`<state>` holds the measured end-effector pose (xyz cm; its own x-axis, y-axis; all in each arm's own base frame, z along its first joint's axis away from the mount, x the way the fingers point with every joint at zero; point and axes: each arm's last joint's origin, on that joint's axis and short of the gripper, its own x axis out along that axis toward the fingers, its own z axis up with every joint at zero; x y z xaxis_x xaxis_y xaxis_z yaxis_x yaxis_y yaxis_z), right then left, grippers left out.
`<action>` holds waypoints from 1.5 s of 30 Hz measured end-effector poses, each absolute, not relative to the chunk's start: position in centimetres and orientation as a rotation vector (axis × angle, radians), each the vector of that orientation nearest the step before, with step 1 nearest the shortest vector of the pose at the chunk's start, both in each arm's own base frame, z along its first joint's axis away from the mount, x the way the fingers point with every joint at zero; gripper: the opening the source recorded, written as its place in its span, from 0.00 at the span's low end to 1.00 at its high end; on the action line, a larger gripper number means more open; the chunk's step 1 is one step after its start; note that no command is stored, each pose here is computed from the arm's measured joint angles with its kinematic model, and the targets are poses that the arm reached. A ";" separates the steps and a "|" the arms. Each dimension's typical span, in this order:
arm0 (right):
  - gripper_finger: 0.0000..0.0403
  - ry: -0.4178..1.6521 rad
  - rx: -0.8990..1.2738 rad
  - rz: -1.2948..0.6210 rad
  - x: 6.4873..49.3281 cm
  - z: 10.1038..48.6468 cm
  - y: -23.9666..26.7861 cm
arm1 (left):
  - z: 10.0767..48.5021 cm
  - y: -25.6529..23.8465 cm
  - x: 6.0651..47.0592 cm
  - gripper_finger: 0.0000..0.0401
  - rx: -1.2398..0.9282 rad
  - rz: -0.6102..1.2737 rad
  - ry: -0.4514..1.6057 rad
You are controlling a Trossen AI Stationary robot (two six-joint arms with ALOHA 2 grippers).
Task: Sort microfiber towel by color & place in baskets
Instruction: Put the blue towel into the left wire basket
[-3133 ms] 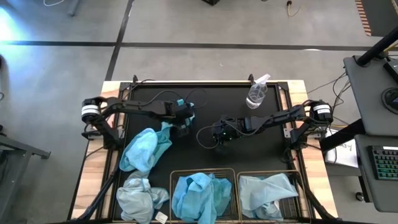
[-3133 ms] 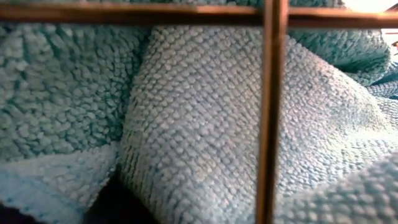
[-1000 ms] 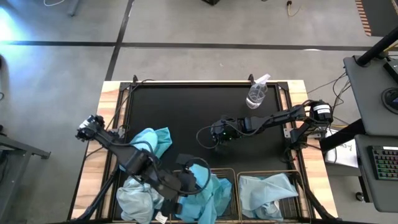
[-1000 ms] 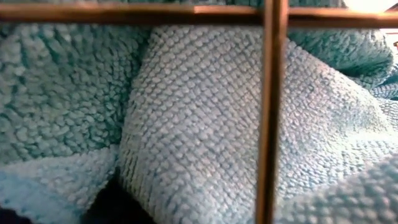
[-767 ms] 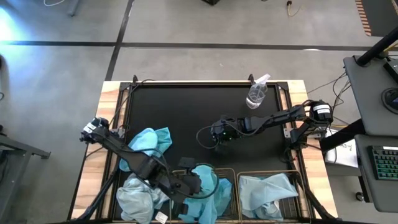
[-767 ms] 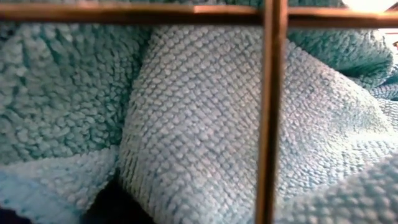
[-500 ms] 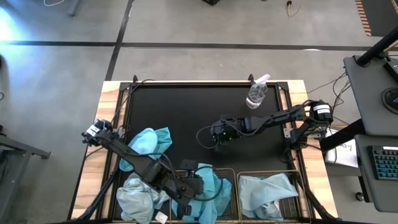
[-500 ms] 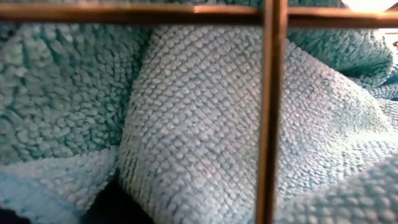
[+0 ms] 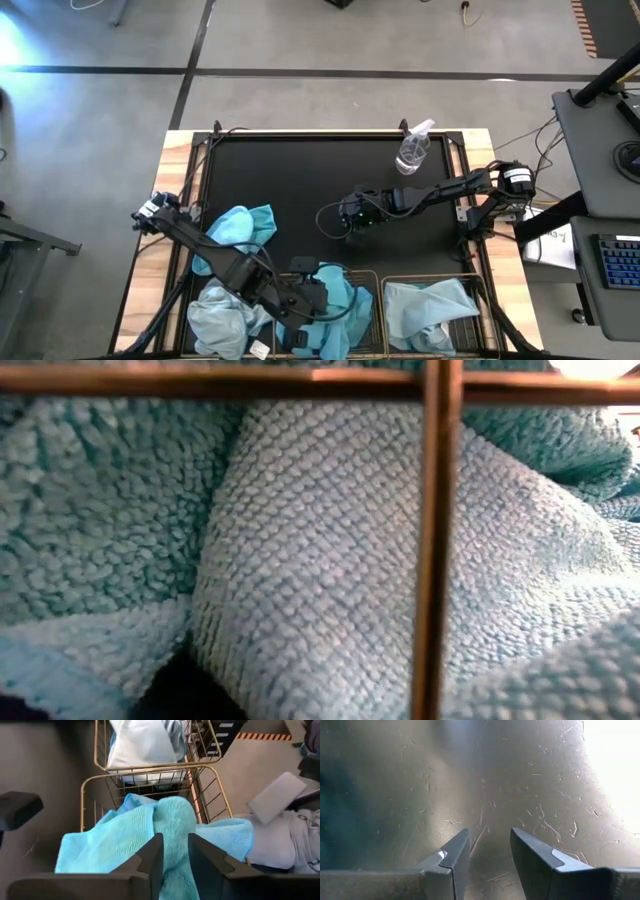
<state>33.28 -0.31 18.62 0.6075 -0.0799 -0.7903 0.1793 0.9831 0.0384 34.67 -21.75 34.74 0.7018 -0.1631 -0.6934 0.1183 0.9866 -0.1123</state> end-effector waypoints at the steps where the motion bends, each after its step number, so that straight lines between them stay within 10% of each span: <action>1: 0.33 0.906 0.118 -0.151 33.3 18.6 -0.3 | 35.0 -21.7 34.6 0.21 -0.056 -0.156 0.783; 28: 0.33 0.909 0.125 -0.154 33.3 18.6 -0.3 | 23.9 -17.2 25.1 0.27 0.053 0.578 1.474; 45: 0.33 0.910 0.128 -0.155 33.3 18.6 -0.3 | 19.9 -12.1 17.8 0.27 -0.327 0.648 1.311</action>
<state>33.26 -0.31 18.58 0.6042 -0.0794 -0.7929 0.1879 0.9812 0.0449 17.84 -12.09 19.95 0.1168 0.2541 -0.9601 -0.6084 0.7824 0.1330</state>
